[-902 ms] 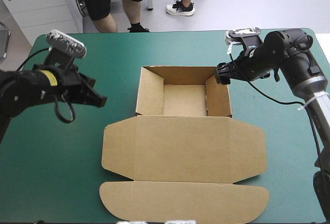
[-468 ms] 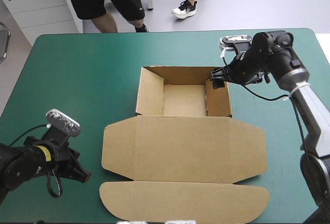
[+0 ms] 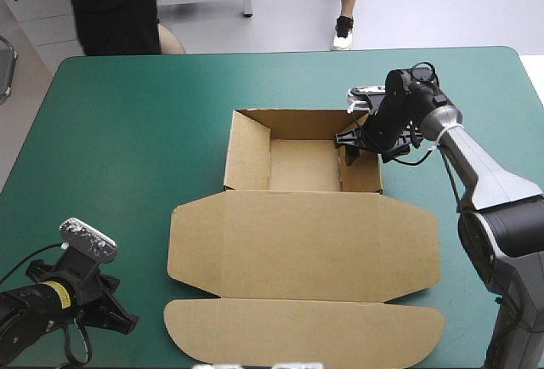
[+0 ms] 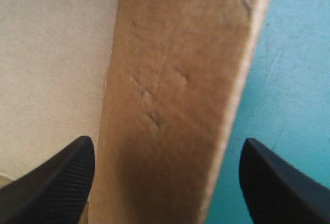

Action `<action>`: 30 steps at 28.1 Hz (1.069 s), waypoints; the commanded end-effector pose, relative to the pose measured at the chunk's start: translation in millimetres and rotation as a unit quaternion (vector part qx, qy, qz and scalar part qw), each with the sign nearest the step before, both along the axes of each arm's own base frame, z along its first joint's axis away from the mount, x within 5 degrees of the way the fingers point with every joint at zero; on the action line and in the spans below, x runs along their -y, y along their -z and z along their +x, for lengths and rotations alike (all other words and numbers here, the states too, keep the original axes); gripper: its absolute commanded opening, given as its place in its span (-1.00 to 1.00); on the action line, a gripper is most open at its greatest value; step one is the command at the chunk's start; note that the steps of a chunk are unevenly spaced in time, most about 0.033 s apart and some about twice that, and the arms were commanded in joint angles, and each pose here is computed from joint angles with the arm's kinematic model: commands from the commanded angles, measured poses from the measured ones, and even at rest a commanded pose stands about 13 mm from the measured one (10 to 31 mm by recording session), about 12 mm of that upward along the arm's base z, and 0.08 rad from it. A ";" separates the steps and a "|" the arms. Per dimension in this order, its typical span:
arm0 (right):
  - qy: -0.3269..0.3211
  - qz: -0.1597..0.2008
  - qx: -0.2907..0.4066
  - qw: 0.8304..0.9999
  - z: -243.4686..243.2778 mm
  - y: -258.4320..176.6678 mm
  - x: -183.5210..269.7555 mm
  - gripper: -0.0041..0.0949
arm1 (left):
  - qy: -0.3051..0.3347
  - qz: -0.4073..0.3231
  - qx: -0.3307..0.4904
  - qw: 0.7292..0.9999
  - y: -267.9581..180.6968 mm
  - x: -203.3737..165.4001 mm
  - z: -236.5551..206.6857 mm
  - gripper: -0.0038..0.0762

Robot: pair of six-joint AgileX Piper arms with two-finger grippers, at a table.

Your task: Fold the box

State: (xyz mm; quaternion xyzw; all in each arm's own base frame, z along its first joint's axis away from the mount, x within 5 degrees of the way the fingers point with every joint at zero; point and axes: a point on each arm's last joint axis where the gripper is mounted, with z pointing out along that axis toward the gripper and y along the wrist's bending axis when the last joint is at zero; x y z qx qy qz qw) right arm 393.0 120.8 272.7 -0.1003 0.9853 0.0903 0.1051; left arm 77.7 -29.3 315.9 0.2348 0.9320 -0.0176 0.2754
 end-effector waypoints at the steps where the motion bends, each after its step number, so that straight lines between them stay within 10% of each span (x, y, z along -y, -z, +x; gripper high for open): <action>1: 0.010 0.016 0.030 0.999 0.3 -18.4 1.2 0.10 | -0.005 -0.018 0.034 0.999 -9.9 0.7 1.7 -0.92; 8: 0.017 0.015 0.028 0.999 2.2 -15.6 1.1 -0.93 | -0.005 -0.017 0.031 0.999 -9.5 0.5 1.2 -0.92; 20: 0.002 -0.005 0.061 0.998 6.7 -24.4 4.1 -0.95 | -0.004 -0.024 0.043 0.999 -11.1 1.7 3.0 -0.92; 30: 0.041 -0.060 0.239 0.968 25.9 -128.7 71.0 -0.96 | -0.005 -0.018 0.030 0.999 -9.5 0.7 1.1 -0.92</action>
